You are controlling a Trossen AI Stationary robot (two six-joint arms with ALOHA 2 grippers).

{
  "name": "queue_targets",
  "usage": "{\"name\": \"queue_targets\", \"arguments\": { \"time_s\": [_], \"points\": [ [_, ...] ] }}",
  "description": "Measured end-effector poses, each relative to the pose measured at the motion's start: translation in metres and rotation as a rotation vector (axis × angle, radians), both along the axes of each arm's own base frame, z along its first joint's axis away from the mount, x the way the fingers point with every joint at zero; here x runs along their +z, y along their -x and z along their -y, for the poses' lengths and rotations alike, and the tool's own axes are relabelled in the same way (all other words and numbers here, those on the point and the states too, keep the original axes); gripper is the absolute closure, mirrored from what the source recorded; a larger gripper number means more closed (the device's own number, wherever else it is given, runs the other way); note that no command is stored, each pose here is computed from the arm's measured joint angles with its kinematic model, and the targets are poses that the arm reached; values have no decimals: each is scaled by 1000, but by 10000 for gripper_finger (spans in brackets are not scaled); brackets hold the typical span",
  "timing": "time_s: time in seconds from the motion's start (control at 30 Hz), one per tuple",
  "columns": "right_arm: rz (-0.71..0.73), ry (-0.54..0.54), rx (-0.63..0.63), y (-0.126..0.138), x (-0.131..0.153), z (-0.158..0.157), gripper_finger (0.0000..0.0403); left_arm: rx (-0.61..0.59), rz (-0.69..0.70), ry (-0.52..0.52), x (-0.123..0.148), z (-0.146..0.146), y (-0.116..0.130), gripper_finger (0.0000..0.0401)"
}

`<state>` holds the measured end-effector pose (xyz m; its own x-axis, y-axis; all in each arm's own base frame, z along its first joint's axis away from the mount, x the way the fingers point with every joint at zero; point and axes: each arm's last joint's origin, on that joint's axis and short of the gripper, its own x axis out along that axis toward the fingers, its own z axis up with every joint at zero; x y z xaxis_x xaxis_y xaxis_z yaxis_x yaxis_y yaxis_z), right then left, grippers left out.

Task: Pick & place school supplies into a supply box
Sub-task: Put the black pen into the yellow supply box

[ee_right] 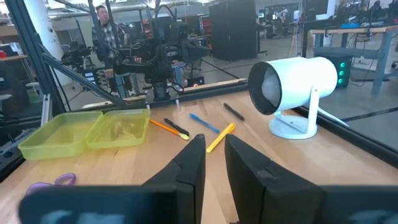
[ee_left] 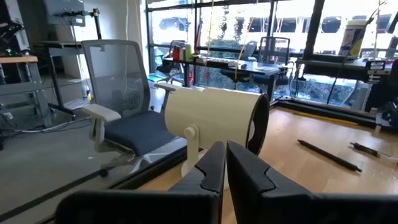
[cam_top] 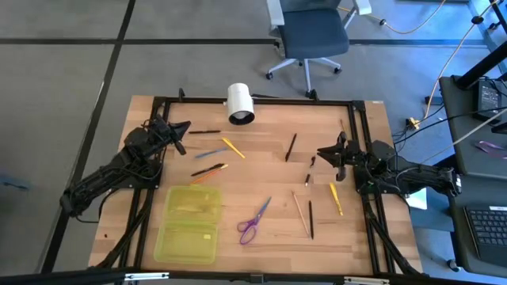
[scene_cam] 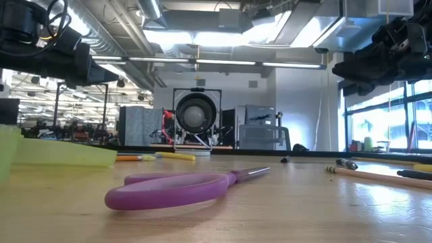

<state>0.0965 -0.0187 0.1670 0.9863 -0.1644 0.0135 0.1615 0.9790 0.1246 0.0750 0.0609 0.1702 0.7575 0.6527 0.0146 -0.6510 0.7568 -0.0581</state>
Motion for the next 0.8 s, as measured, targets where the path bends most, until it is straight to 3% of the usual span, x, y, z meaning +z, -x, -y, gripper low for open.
{"name": "queue_targets", "arguments": {
  "time_s": [0.33,0.67,0.8],
  "points": [
    [6,51,-113,1,2,3,336,18,-30,-33,0,0,0,381],
    [35,48,-294,3,5,8,336,17,30,48,-1,0,0,287],
    [68,46,-370,4,8,10,336,-27,102,124,0,0,-1,268]
  ]
}}
